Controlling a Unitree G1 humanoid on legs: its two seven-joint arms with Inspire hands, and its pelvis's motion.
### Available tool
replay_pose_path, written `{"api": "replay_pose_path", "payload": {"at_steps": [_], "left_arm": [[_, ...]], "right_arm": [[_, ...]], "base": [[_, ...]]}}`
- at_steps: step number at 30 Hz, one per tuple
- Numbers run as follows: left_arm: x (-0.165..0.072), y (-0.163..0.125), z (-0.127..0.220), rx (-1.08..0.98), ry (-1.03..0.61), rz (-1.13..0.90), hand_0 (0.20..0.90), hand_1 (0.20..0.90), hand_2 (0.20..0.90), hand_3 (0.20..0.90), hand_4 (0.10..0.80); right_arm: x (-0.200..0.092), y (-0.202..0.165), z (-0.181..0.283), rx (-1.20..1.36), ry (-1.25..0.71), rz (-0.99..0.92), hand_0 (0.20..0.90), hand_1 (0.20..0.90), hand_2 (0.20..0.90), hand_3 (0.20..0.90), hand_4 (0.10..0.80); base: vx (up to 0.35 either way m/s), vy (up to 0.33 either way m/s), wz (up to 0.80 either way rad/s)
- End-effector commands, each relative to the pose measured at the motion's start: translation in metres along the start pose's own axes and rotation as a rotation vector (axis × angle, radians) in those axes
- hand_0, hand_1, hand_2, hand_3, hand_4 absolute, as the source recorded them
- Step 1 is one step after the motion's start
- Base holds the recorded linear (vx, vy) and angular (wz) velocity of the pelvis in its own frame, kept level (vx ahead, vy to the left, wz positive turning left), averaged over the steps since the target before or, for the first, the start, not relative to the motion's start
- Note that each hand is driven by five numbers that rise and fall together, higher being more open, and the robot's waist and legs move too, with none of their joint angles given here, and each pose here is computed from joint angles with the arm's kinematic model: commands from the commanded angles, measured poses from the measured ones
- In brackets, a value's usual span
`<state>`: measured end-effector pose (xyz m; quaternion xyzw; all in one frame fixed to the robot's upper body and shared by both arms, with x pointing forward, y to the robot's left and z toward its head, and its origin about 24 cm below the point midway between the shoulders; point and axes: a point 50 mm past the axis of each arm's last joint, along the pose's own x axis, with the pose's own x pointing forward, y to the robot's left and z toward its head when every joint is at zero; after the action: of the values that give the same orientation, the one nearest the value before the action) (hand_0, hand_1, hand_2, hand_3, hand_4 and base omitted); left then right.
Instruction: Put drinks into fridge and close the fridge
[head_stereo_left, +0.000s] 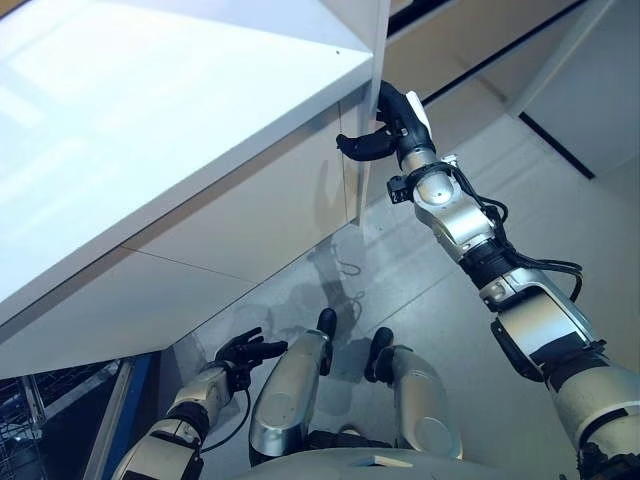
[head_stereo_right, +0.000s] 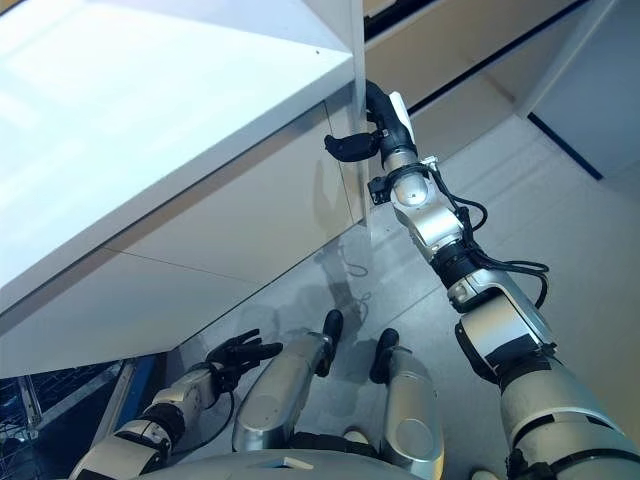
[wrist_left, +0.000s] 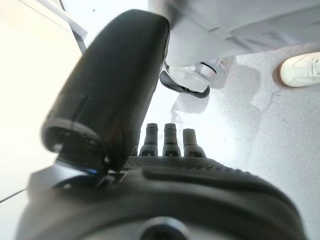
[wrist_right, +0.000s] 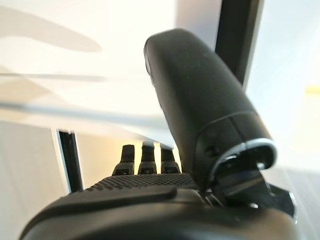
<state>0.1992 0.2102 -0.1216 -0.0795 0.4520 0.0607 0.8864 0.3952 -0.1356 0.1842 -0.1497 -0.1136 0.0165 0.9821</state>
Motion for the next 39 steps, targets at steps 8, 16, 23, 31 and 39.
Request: {"api": "replay_pose_path", "payload": {"at_steps": [8, 16, 23, 31, 39], "left_arm": [[-0.021, 0.033, -0.065, -0.051, 0.126, 0.074, 0.900, 0.900, 0.900, 0.900, 0.800], [-0.033, 0.058, -0.095, -0.088, 0.221, 0.142, 0.900, 0.900, 0.900, 0.900, 0.800], [-0.037, 0.063, -0.106, 0.011, 0.249, 0.141, 0.900, 0.900, 0.900, 0.900, 0.800], [-0.037, 0.054, -0.115, 0.041, 0.273, 0.112, 0.900, 0.900, 0.900, 0.900, 0.800], [-0.033, 0.049, -0.109, -0.001, 0.251, 0.111, 0.900, 0.900, 0.900, 0.900, 0.800]], "right_arm": [[-0.117, -0.040, -0.138, 0.134, 0.343, -0.068, 0.900, 0.900, 0.900, 0.900, 0.800], [-0.282, -0.031, -0.260, 0.116, 1.078, -0.022, 0.900, 0.900, 0.900, 0.900, 0.800], [-0.384, -0.009, -0.280, 0.131, 1.477, 0.125, 0.900, 0.900, 0.900, 0.900, 0.800], [-0.407, 0.008, -0.279, 0.160, 1.583, 0.250, 0.900, 0.900, 0.900, 0.900, 0.800], [-0.405, 0.011, -0.279, 0.140, 1.575, 0.288, 0.900, 0.900, 0.900, 0.900, 0.800]], "base": [[0.023, 0.088, -0.12], [-0.027, 0.040, -0.30], [-0.035, 0.012, -0.16], [-0.001, 0.003, -0.01], [-0.027, 0.003, -0.05]]}}
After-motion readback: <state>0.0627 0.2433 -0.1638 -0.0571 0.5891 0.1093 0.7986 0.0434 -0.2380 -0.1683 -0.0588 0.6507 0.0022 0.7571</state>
